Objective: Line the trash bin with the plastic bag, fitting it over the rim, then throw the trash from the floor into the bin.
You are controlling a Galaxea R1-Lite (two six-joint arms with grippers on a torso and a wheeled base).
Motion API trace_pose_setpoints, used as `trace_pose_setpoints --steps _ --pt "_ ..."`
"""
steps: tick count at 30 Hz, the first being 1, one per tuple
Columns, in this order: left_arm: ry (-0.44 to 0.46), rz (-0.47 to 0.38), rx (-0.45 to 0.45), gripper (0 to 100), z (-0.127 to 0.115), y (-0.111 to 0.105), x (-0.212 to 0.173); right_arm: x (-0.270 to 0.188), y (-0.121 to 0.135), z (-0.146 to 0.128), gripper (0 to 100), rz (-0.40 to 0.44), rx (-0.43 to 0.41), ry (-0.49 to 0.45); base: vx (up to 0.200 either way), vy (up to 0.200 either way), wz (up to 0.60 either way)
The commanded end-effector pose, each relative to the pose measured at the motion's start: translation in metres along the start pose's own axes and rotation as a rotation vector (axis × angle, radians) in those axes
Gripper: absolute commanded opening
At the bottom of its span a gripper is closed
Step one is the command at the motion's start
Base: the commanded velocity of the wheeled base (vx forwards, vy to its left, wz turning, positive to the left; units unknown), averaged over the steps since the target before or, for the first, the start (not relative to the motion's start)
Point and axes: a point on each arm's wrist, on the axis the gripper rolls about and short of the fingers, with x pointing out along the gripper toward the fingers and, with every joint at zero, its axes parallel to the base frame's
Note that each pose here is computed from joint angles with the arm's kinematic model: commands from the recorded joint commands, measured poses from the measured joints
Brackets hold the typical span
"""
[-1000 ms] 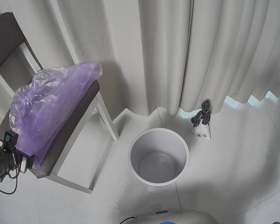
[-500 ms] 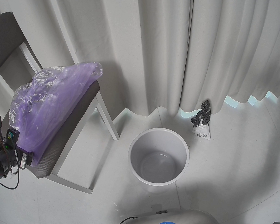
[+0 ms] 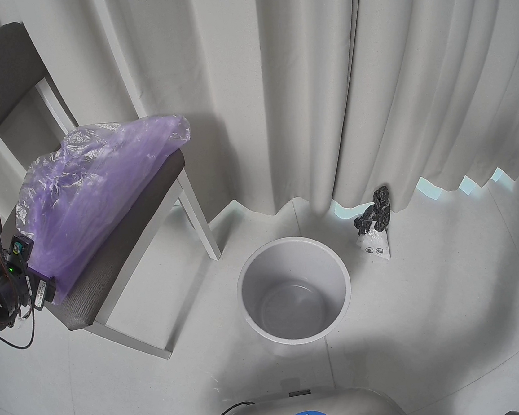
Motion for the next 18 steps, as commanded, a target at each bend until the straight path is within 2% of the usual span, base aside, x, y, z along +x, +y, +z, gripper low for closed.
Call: trace_pose_setpoints --steps 1,18 --pt "-0.004 0.006 -0.003 100 -0.0003 0.0007 -0.0008 0.0007 0.0000 0.0004 100 0.002 0.002 0.000 0.000 0.000 0.00" --pt "-0.031 0.028 -0.006 100 0.0017 0.0034 -0.0036 0.0003 0.0011 0.0011 100 0.042 0.013 0.003 0.000 0.000 0.00"
